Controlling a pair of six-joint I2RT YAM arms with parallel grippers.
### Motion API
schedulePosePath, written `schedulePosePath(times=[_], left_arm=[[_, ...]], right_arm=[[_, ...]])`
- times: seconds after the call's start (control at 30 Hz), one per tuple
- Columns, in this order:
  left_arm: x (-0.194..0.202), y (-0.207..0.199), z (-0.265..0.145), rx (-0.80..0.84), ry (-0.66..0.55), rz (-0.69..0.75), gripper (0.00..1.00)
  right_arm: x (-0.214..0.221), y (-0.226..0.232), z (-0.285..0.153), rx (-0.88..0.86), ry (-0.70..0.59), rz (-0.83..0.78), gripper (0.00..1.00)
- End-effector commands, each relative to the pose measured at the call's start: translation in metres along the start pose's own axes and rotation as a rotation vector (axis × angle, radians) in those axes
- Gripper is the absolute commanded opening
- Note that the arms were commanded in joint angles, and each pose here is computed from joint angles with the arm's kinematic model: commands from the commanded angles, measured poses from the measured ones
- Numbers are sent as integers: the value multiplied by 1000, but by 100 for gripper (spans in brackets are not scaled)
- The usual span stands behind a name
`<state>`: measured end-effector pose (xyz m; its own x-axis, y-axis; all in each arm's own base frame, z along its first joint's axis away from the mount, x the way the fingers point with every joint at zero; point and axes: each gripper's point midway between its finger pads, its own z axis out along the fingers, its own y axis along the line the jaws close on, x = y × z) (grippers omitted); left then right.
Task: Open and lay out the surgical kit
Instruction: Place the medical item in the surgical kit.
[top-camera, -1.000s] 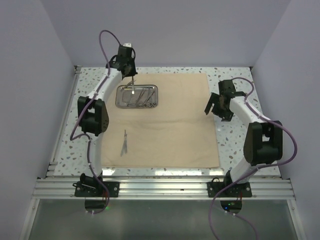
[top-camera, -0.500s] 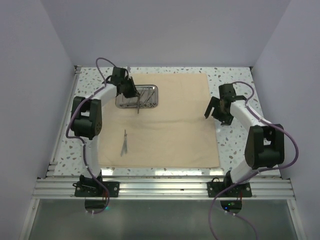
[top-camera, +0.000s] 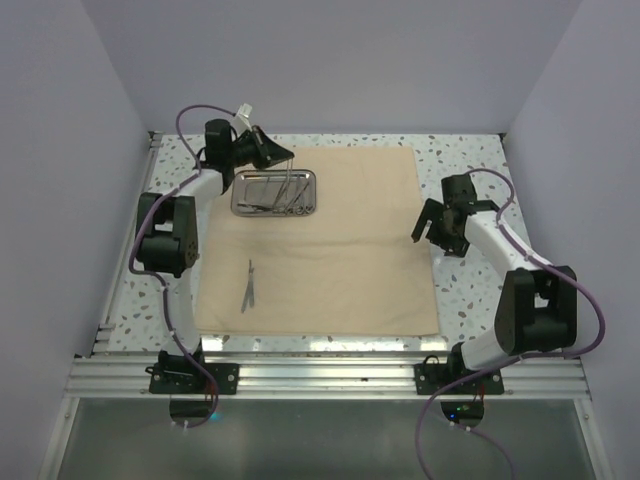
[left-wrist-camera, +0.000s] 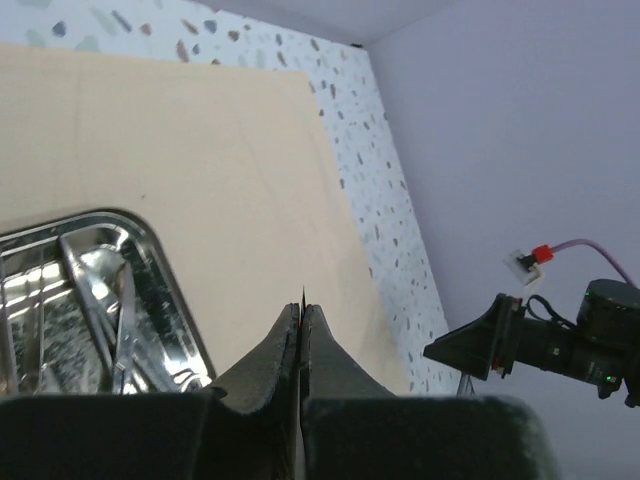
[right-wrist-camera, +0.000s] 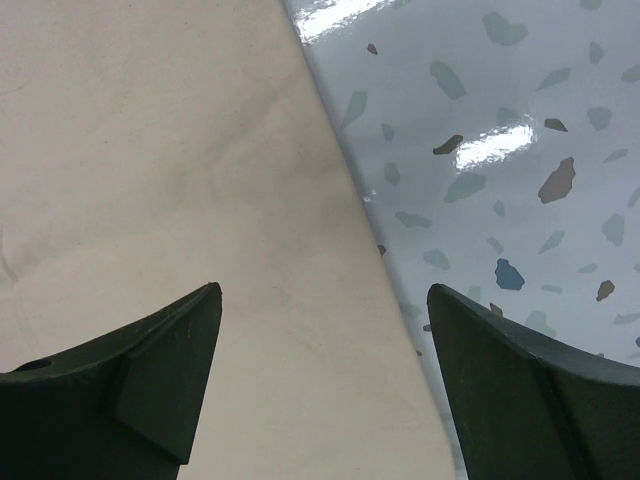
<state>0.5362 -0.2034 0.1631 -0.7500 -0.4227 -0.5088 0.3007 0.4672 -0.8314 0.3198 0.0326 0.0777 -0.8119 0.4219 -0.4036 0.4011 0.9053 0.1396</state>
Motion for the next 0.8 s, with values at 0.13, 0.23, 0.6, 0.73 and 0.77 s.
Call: schedulePosePath(times=[0.13, 0.23, 0.6, 0.73, 0.77], left_arm=[[-22, -46, -7, -35, -37, 148, 0], [16, -40, -19, -232, 24, 216, 0], [156, -39, -52, -652, 84, 247, 0], [186, -41, -50, -712, 138, 280, 0], [193, -36, -53, -738, 145, 283, 0]], right_arm=[[-3, -2, -13, -14, -45, 5, 88], [-3, -3, -16, -9, -52, 9, 88], [10, -25, -42, 64, -39, 12, 88], [12, -28, -52, 75, -36, 23, 88], [14, -30, -54, 77, -30, 28, 88]])
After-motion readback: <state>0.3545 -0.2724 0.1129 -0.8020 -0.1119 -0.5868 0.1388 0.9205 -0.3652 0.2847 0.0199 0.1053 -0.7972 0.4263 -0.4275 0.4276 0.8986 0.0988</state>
